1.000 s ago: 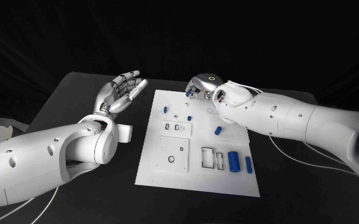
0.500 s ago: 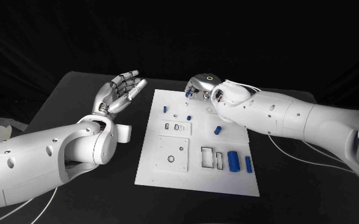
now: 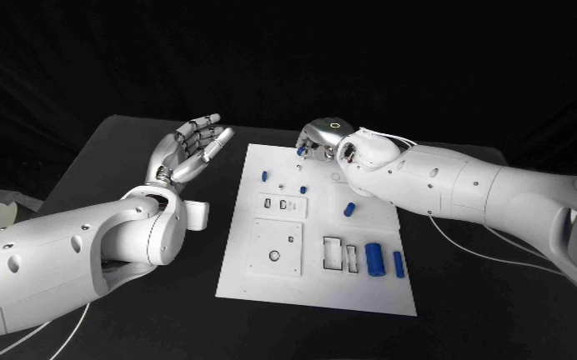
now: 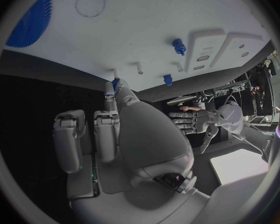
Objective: Assemble the parts on the task board
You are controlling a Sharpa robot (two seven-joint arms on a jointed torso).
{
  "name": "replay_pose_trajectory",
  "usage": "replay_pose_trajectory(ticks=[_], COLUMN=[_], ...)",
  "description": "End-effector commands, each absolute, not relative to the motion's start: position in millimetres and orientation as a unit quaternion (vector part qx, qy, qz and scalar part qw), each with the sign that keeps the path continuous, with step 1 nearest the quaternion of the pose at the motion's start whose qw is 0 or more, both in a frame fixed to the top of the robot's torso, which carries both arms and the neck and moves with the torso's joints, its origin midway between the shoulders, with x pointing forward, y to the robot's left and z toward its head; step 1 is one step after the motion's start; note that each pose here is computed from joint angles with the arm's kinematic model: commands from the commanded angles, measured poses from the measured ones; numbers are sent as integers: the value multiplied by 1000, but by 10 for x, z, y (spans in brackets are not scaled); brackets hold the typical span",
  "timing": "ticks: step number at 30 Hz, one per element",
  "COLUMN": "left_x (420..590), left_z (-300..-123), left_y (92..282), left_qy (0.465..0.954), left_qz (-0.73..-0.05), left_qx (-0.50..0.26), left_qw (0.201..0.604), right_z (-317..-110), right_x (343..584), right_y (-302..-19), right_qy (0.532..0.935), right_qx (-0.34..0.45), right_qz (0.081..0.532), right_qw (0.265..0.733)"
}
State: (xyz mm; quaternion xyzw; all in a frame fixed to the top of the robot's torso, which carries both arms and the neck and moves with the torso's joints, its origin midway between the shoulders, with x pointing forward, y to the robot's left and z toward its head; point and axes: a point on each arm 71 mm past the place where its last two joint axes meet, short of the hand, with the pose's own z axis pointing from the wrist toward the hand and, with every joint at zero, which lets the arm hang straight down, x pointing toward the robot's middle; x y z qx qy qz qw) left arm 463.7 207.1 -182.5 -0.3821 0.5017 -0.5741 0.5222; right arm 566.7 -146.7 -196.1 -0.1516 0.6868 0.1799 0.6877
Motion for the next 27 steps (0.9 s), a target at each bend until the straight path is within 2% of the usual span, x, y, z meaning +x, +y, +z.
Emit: replay_pose_trajectory(ticks=[1, 27], left_x=[4636, 4652], left_z=[-1809, -1814], left_y=[2060, 2088], left_qy=[500, 499], left_qz=[-579, -576], left_qx=[-379, -379], left_qw=[521, 525], right_z=[-2052, -2094], right_x=[5661, 5643], right_y=[-1496, -1494], right_qy=[708, 716], right_qx=[-159, -159], right_qz=[159, 154], right_qw=[670, 662])
